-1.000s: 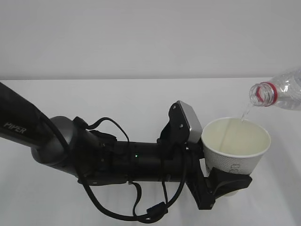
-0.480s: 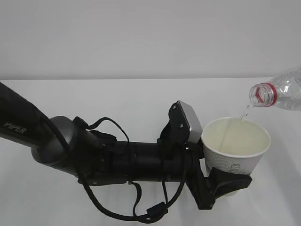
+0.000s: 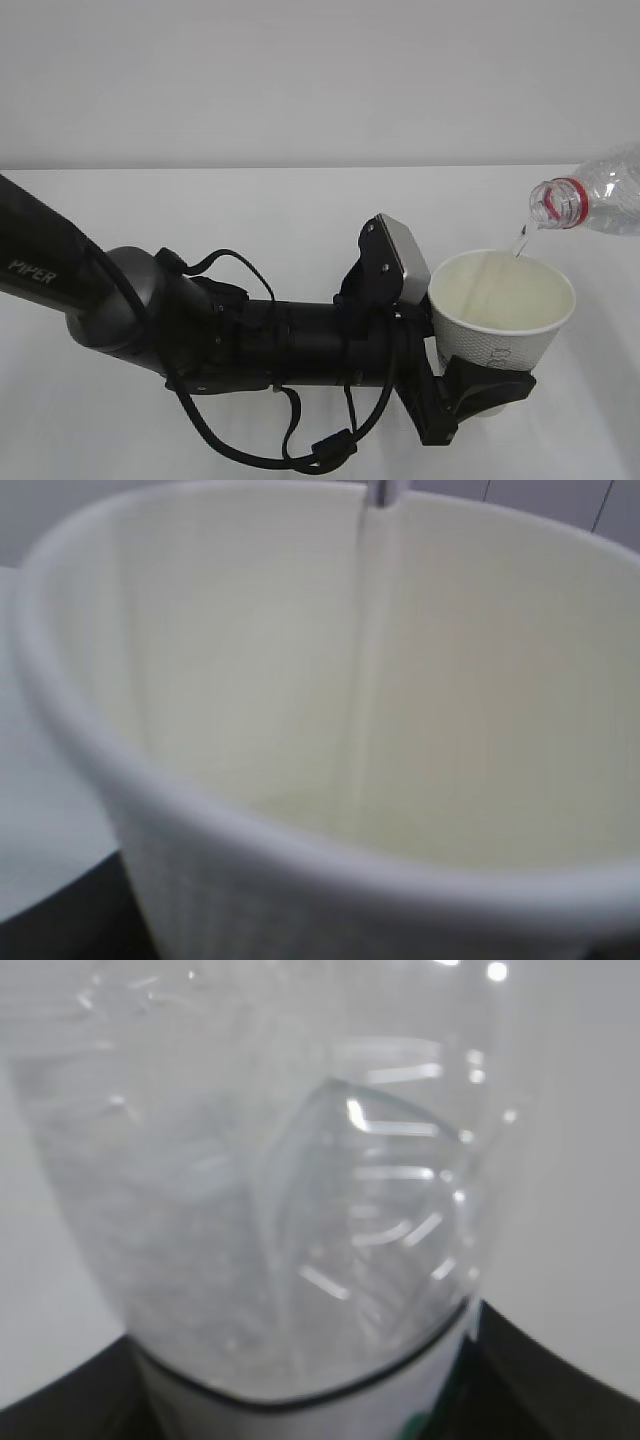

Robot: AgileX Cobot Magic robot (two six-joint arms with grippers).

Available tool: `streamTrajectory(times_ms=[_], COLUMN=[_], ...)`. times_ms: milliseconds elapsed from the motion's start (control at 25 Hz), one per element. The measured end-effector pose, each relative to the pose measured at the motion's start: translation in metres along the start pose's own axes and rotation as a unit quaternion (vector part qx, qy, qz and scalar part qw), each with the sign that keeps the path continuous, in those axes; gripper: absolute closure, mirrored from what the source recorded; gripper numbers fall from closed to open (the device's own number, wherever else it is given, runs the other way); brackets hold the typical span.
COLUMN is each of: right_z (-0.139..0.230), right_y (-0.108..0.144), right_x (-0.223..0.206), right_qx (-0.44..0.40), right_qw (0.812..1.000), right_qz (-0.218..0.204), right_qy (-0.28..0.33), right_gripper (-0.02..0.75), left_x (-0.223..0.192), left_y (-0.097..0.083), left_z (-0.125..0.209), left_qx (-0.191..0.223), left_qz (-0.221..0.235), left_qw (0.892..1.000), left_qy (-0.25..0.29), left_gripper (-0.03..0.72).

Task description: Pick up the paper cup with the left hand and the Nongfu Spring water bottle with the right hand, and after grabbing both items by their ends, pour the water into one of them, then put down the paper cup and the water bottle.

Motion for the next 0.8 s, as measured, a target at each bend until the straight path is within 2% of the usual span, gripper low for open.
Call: streamTrajectory(times_ms=[800], right_z=[0.0001], right_y=[-0.0005], right_x=[0.0000], right_qx=[0.000], right_qw=[1.000], right_qz=[0.002], right_qy=[0.000], right_gripper=[0.286], left_x=[0.0000], left_y=[0.0000], left_z=[0.0000], left_qx=[0.000], left_qz=[0.000], left_qw=[1.000], left_qy=[0.000], left_gripper=[0.142])
Point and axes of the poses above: a point on each arm's last joint axis where the gripper is mounted, x pointing back along that axis away from the gripper, y along the wrist's bending axis when the last joint is at zero, z = x × y, the point moved 3 cm from there along -x, pointing out along that axis toward the gripper, and after that the axes turned 13 degrees about x, right-handed, at the moved point
